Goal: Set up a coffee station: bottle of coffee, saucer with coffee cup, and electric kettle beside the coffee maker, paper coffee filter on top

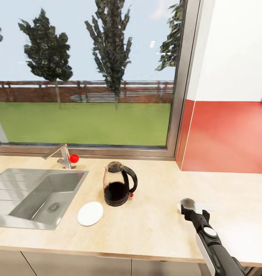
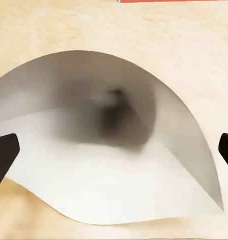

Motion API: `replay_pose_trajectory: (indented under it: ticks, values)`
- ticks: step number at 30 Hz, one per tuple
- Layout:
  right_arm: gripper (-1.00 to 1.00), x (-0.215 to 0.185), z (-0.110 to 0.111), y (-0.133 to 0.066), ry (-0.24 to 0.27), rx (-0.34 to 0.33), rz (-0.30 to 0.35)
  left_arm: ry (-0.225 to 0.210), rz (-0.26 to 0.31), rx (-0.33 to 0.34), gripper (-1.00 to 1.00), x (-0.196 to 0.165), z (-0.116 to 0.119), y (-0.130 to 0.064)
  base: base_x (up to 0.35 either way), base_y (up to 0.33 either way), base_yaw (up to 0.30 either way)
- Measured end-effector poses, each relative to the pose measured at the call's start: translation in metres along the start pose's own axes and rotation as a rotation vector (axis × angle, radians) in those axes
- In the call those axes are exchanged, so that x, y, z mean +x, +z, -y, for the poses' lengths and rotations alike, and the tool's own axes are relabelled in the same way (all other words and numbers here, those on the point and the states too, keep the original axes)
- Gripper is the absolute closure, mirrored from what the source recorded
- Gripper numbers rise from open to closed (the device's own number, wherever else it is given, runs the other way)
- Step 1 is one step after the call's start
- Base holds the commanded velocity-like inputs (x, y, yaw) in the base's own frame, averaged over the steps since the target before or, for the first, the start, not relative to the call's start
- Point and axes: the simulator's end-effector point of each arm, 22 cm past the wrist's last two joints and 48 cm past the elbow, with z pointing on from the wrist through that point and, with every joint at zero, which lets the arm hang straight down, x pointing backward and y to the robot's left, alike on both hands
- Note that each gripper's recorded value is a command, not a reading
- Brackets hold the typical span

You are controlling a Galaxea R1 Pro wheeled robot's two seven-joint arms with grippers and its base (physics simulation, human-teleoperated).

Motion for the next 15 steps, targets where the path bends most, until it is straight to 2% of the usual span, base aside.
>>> replay_pose_trajectory:
  ticks: [7, 15]
  values:
    - [-1.0, 0.0057, -0.0045, -0.0009, 0.019, 0.001, -0.023, 0.001, -0.003, -0.001, -1.0, 0.0022, -0.0001, 0.0001, 0.182, -0.036, 0.0]
    - [-1.0, 0.0072, -0.0047, -0.0008, 0.021, 0.001, -0.026, 0.001, -0.004, -0.002, -1.0, 0.0023, -0.0002, 0.0002, 0.04, -0.012, 0.0]
